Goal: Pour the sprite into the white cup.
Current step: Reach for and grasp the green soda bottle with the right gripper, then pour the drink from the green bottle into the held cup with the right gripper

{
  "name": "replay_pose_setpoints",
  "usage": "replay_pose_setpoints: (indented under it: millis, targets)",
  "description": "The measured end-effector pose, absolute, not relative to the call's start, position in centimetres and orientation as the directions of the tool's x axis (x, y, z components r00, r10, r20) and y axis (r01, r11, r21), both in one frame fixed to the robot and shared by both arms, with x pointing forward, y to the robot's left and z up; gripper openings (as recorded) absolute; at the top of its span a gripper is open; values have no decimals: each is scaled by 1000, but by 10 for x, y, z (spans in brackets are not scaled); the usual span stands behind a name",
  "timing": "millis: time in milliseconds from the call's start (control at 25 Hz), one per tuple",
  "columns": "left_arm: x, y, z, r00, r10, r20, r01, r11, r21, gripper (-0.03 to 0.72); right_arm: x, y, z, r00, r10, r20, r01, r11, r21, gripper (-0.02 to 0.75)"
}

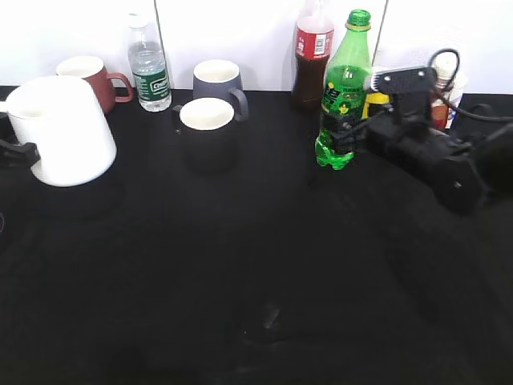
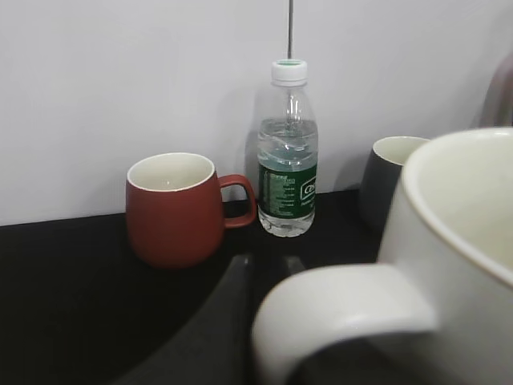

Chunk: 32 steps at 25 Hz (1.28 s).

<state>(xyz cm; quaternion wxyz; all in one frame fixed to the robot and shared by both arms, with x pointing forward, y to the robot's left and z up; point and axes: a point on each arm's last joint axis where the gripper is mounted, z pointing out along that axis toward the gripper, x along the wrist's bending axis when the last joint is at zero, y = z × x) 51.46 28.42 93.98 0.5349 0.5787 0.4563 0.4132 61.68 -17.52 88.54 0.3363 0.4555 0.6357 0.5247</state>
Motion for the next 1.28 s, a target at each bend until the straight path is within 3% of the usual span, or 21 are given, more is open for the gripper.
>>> replay_pose_setpoints:
  millis: [320,480,600,680,800,880,1040,1160,1280]
  targets:
    - [515,284,940,243,970,-10,79,-10,997,66,647,-162,850,-389,919,68,272,44,961,652]
    - [515,284,942,245,970,-10,64,-6,998,65,652,-155,844,-460,887,29,249,98,964,427]
    - [515,284,942,246,969,-10,64,-6,998,65,652,-155,843,-465,885,26,246,101,964,400]
    - [514,281,942,273,962,1,64,-19,998,65,650,-153,857,-490,872,-3,250,144,958,398]
    - [513,275,941,342,939,27,59,-51,997,65,647,-150,919,-546,832,-99,129,200,971,397]
    - [517,260,942,394,918,35,52,-60,997,65,640,-143,950,-592,787,-173,33,238,971,397]
    - [522,221,929,516,856,28,85,-84,993,65,627,-91,968,-702,632,-328,-97,372,923,396]
    - [521,214,929,545,838,33,81,-92,992,65,613,-64,966,-685,422,-594,-324,555,766,396]
    - [518,210,928,588,807,51,72,-115,991,65,613,-63,966,-587,288,-757,-464,647,606,396]
